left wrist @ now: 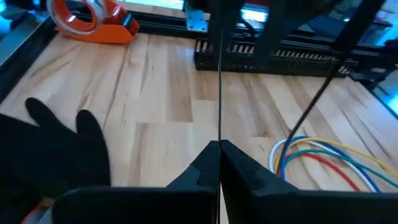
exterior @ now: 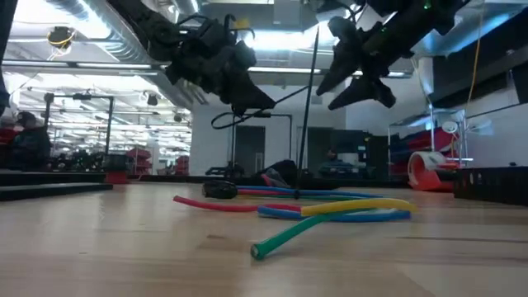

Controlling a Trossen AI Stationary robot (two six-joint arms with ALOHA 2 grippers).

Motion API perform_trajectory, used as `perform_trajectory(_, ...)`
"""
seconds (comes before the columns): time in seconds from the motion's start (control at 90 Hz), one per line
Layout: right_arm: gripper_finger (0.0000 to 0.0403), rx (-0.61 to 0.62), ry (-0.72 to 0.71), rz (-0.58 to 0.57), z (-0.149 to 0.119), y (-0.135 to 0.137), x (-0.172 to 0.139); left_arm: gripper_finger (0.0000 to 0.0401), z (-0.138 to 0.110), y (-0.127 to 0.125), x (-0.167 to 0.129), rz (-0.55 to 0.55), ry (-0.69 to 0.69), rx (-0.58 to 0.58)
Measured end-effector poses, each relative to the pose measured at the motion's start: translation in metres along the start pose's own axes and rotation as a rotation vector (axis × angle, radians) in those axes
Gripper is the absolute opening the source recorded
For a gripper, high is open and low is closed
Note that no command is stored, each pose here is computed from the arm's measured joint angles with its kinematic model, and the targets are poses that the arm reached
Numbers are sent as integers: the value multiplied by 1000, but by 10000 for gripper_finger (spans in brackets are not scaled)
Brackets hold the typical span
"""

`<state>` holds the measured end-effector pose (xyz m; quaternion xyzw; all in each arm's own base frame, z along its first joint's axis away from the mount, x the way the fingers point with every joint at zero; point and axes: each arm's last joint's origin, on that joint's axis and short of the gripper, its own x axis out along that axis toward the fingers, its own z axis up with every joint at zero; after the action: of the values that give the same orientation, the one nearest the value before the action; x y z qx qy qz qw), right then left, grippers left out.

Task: Ziptie cables
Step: Wrap the cable wires with the black ziptie

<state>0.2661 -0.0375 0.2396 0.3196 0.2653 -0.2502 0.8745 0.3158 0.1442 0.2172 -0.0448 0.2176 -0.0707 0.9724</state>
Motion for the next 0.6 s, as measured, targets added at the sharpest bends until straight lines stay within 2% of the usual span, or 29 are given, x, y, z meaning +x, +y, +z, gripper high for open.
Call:
perform_trajectory(0.311,179,-131,-7,-8,0,0,0,0,0,0,0,-1,-1,38)
perform_trajectory(0.6,179,-93,-21,-6,1,1,0,0,1,0,0,-21,-7,66)
